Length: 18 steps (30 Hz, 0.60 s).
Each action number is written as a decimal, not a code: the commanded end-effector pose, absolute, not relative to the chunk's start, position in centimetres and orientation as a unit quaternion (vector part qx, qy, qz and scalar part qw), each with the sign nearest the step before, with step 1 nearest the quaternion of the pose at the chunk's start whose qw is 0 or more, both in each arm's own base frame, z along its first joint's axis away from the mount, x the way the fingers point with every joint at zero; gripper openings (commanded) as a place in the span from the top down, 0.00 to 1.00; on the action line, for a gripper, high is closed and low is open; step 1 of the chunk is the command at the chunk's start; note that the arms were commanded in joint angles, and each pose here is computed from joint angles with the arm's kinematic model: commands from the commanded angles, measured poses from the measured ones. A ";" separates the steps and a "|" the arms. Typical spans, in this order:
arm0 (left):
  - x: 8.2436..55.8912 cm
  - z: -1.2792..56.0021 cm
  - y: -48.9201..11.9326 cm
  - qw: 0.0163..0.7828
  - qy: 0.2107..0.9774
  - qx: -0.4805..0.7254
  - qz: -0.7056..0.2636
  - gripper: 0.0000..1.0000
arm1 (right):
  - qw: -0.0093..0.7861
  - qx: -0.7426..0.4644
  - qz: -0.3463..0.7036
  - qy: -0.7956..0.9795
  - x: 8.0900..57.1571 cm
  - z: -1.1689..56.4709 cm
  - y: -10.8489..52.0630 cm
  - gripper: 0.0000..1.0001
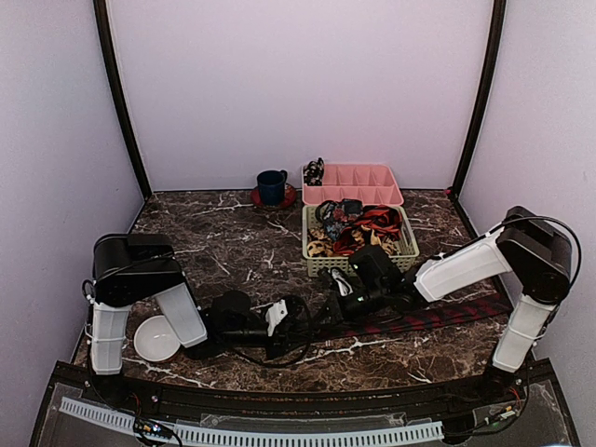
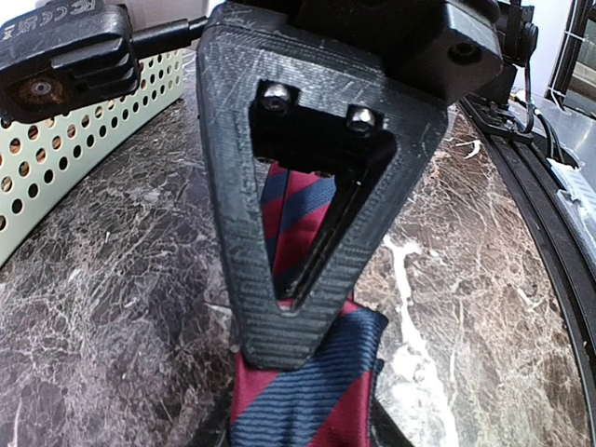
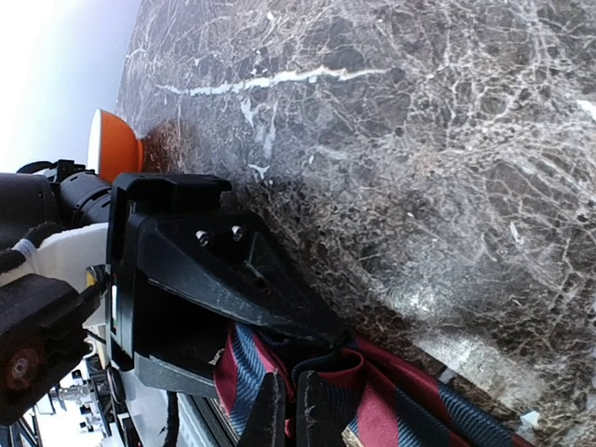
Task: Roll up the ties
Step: Roll the tie at the center of the board.
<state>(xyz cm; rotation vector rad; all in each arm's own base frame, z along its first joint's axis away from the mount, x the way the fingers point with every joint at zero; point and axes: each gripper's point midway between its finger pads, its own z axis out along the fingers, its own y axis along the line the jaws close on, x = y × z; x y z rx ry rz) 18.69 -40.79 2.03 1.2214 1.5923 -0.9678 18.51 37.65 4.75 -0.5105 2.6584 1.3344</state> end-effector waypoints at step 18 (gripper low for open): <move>17.8 0.2 -39.7 0.416 0.670 0.463 -0.404 0.15 | 0.095 -0.150 0.387 0.905 18.5 0.0 33.6 1.00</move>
